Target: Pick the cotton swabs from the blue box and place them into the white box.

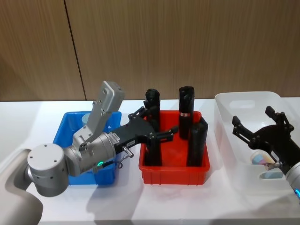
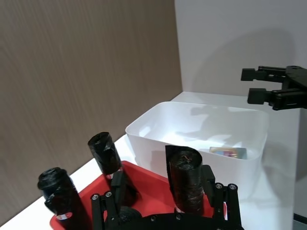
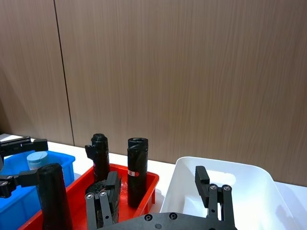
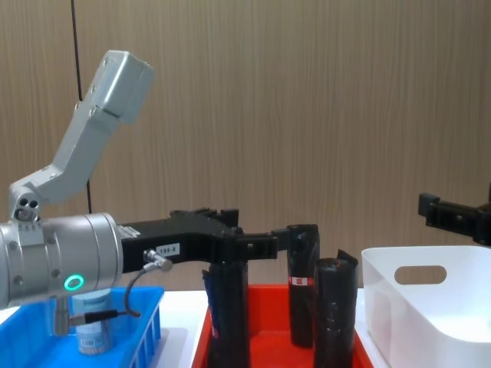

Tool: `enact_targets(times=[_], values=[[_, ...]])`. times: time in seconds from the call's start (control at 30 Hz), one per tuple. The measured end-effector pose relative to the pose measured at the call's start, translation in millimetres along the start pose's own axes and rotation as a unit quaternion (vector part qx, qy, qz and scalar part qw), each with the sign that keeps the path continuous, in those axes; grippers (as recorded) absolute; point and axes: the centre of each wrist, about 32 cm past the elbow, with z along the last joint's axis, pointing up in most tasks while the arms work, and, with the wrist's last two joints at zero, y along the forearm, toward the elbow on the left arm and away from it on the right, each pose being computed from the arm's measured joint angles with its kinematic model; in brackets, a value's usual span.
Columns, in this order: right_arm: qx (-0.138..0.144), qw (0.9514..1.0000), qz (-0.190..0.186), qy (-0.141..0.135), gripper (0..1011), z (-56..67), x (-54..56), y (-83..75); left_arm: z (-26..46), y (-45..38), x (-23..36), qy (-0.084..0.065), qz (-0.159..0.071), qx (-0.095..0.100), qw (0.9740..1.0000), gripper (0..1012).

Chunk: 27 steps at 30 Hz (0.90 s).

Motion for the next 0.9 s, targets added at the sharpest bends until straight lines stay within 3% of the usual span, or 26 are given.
enact_targets(times=[0.23, 0.5, 0.77, 0.9], values=[[0.0, 1.0, 0.0, 0.0, 1002, 0.1, 0.0, 0.0, 1.7, 0.3, -12.3, -0.014, 0.033, 0.0, 0.9994, 1004], [0.0, 1.0, 0.0, 0.0, 1001, 0.1, 0.0, 0.0, 4.2, 1.0, -26.8, -0.03, 0.073, -0.003, 0.9969, 1004], [0.0, 1.0, 0.0, 0.0, 1002, 0.1, 0.0, 0.0, 6.8, 2.3, -40.6, -0.044, 0.11, -0.007, 0.9929, 1004], [0.0, 1.0, 0.0, 0.0, 1002, 0.0, 0.0, 0.0, 9.0, 3.1, -48.9, -0.053, 0.133, -0.012, 0.9897, 1004]])
